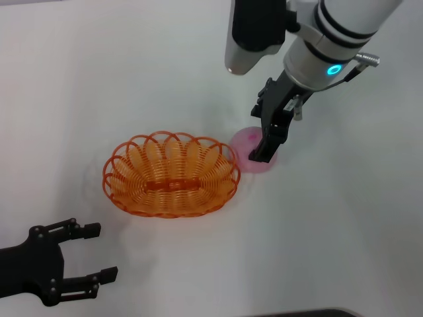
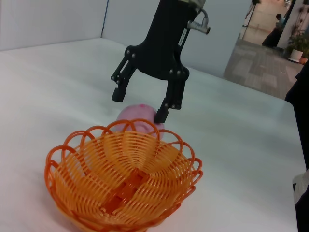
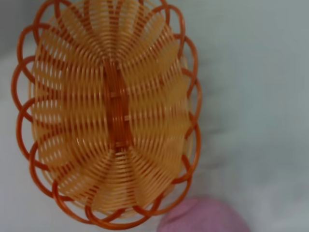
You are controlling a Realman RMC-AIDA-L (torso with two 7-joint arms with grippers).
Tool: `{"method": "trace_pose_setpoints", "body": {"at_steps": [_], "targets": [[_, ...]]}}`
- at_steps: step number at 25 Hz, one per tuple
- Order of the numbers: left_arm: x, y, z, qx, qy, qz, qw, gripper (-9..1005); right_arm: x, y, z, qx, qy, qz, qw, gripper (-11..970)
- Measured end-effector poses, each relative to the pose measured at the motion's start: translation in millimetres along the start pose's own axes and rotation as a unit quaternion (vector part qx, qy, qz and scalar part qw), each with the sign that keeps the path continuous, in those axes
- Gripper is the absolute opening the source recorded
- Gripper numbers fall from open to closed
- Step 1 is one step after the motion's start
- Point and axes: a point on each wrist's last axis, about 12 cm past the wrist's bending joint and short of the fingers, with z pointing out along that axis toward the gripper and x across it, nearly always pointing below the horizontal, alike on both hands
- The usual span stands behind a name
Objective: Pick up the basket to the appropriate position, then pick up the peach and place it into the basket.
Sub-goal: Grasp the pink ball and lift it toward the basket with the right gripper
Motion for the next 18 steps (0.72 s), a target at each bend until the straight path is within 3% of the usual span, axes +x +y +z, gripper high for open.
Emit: {"method": "trace_pose_setpoints", "body": {"at_steps": [18], "targets": [[-1.4,1.3,-0.2,-0.001,0.001,-0.005,1.000,826,2.0,7.6,10.0,-0.012,0.013,0.005,1.000,919]]}}
